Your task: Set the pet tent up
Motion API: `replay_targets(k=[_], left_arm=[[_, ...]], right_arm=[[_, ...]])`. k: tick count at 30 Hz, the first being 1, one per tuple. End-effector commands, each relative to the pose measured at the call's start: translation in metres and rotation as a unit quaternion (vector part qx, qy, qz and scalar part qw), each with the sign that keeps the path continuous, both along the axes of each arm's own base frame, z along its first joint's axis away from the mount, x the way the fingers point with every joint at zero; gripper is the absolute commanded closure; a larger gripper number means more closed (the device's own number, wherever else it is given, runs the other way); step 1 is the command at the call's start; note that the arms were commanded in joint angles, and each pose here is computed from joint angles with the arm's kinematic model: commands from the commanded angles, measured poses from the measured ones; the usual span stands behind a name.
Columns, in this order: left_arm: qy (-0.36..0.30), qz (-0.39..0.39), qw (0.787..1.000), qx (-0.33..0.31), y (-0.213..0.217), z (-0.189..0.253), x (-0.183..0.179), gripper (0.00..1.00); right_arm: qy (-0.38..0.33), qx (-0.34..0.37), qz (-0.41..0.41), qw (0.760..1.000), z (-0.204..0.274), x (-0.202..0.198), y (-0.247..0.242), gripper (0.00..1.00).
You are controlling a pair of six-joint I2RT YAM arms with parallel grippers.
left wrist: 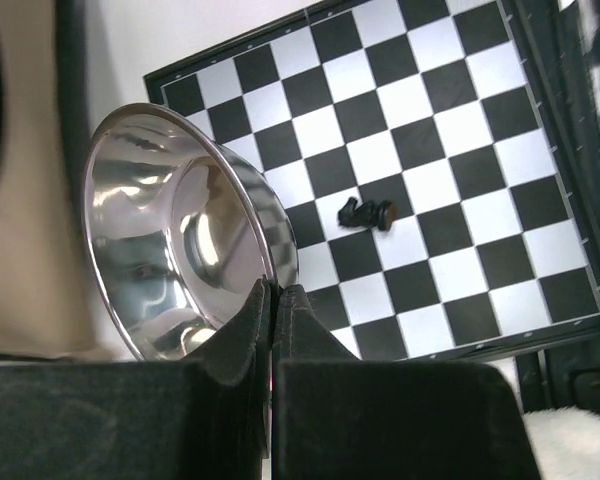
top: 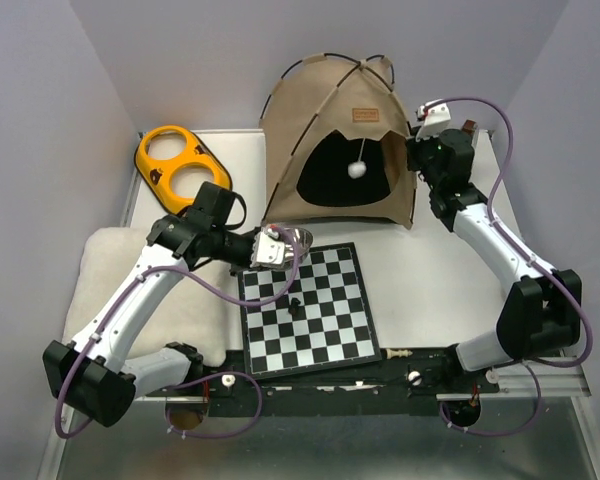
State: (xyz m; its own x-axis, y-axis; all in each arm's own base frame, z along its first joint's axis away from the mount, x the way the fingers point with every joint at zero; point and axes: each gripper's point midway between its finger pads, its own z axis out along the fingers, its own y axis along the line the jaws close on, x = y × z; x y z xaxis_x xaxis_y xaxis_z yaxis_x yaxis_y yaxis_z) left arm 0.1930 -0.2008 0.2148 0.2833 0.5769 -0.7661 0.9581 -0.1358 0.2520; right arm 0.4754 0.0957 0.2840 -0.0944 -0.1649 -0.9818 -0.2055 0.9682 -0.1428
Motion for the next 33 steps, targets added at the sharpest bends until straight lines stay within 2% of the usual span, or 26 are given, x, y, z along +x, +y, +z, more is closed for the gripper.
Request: replay_targets(k=[1, 4, 7, 8, 11, 12, 14, 17, 19, 21, 25, 27, 33], left_arm=[[0.060, -0.003, 0.996, -0.060, -0.020, 0.018, -0.011, 1.00], [0.063, 0.047, 0.994, -0.070, -0.019, 0.025, -0.001, 1.00], [0.051, 0.177, 0.978, -0.099, -0.001, 0.035, 0.036, 1.00], [0.045, 0.214, 0.970, -0.110, 0.008, 0.040, 0.050, 1.00], [0.027, 0.311, 0.943, -0.120, 0.047, 0.053, 0.095, 1.00], [0.013, 0.339, 0.935, -0.105, 0.061, 0.053, 0.111, 1.00], [-0.016, 0.380, 0.921, -0.087, 0.090, 0.056, 0.140, 1.00], [-0.061, 0.420, 0.905, -0.031, 0.132, 0.046, 0.187, 1.00], [-0.082, 0.457, 0.886, -0.009, 0.165, 0.042, 0.224, 1.00], [-0.095, 0.480, 0.872, 0.012, 0.194, 0.035, 0.262, 1.00], [-0.081, 0.530, 0.843, 0.033, 0.247, 0.012, 0.334, 1.00], [-0.094, 0.549, 0.829, 0.042, 0.270, 0.010, 0.364, 1.00], [-0.128, 0.540, 0.827, 0.088, 0.302, -0.026, 0.424, 1.00]], right_arm=[[-0.069, 0.002, -0.133, 0.989, 0.046, 0.011, -0.047, 0.99], [-0.063, -0.017, -0.142, 0.988, 0.035, -0.002, -0.054, 0.99], [-0.034, -0.032, -0.071, 0.996, 0.009, -0.014, -0.034, 0.99], [-0.019, -0.037, -0.052, 0.998, -0.002, -0.017, -0.028, 0.94], [0.023, -0.040, 0.010, 0.999, -0.020, -0.025, -0.009, 0.48], [0.029, -0.036, 0.030, 0.998, -0.020, -0.029, -0.001, 0.39], [0.038, -0.026, 0.057, 0.997, -0.016, -0.036, 0.008, 0.27], [0.043, -0.008, 0.099, 0.994, -0.002, -0.047, 0.022, 0.18], [0.063, -0.003, 0.115, 0.991, 0.001, -0.058, 0.026, 0.06], [0.065, 0.004, 0.126, 0.990, 0.014, -0.068, 0.028, 0.00], [0.078, 0.020, 0.157, 0.984, 0.028, -0.093, 0.036, 0.00], [0.091, 0.035, 0.166, 0.981, 0.029, -0.104, 0.039, 0.00], [0.107, 0.027, 0.223, 0.969, 0.040, -0.141, 0.046, 0.00]])
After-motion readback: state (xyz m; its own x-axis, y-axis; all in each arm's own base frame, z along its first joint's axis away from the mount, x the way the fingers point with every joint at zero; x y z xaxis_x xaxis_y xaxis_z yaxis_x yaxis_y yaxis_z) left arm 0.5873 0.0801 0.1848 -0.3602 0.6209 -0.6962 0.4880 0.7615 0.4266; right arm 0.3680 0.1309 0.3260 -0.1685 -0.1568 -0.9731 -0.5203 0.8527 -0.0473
